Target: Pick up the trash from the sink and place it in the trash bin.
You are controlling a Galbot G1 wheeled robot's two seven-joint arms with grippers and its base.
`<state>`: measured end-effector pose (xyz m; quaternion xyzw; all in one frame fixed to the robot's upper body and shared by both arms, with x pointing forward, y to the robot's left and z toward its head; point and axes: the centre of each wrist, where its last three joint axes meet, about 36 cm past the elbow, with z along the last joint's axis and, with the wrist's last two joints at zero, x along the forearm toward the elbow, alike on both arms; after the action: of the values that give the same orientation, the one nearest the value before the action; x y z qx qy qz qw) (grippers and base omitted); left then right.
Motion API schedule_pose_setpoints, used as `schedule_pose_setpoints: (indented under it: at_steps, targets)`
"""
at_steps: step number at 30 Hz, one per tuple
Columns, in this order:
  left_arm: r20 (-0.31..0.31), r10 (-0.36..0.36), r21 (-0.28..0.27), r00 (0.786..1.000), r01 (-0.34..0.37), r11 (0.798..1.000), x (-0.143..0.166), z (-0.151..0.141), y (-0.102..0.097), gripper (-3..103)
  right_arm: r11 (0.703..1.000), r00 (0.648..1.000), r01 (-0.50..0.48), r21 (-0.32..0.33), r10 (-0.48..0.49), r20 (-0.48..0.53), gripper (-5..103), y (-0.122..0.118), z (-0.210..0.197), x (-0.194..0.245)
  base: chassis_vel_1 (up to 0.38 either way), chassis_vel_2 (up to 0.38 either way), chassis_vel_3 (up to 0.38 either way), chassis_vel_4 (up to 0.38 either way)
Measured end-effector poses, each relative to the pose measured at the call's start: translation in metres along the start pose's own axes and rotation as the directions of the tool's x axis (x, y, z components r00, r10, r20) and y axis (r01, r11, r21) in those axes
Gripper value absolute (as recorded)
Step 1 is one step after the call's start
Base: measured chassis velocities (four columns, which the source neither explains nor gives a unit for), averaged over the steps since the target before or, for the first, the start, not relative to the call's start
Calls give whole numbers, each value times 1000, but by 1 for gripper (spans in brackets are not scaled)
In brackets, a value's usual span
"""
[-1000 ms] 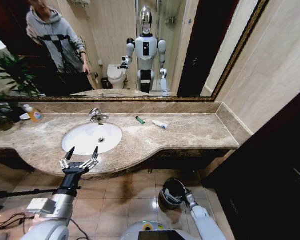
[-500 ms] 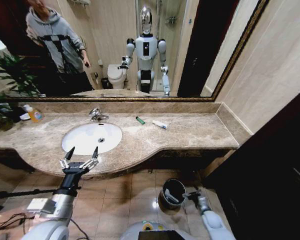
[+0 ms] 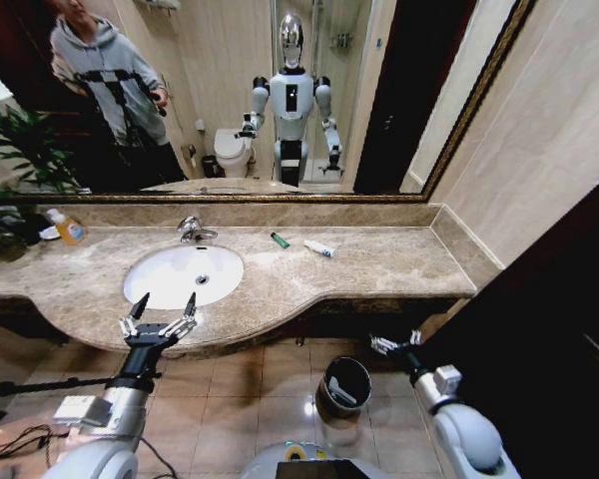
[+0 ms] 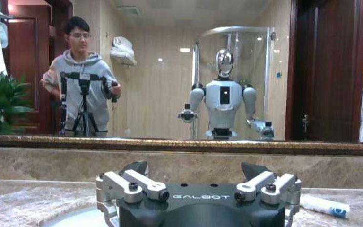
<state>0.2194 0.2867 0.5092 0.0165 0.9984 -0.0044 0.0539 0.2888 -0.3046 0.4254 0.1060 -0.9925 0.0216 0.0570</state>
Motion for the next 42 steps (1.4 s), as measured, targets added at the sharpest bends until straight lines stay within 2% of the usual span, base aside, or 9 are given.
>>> schedule_pose_setpoints:
  at_steps: [6,13,17,19,21,24,31,36,42]
  targets:
    - [0,0,0,1000,0,1000,0,0,0,100,994,990,107,5,-108,88,100,-12,-40,-25,0,0,0,0]
    - [0,0,0,1000,0,1000,0,0,0,100,974,969,224,30,-226,103,100,-32,-50,-71,0,0,0,0]
    - [0,0,0,1000,0,1000,0,0,0,100,961,956,271,56,-276,104,100,-41,-57,-111,0,0,0,0]
    - [0,0,0,1000,0,1000,0,0,0,100,954,951,293,61,-297,89,100,-45,-59,-150,0,0,0,0]
    - [0,1,0,1000,-1,1000,0,0,0,100,950,947,308,55,-311,76,100,-43,-57,-167,0,0,0,0]
    - [0,1,0,1000,-1,1000,0,0,0,100,934,933,354,50,-357,43,100,-30,-53,-238,0,0,0,0]
    - [0,0,0,1000,0,1000,0,0,0,100,925,933,357,128,-361,4,100,-20,-44,-307,0,0,0,0]
    - [0,0,0,1000,0,1000,0,0,0,100,932,941,339,128,-337,-40,100,-7,-39,-323,0,0,0,0]
    - [0,0,0,1000,0,1000,0,0,0,100,947,959,283,149,-278,-58,100,-7,-31,-338,0,0,0,0]
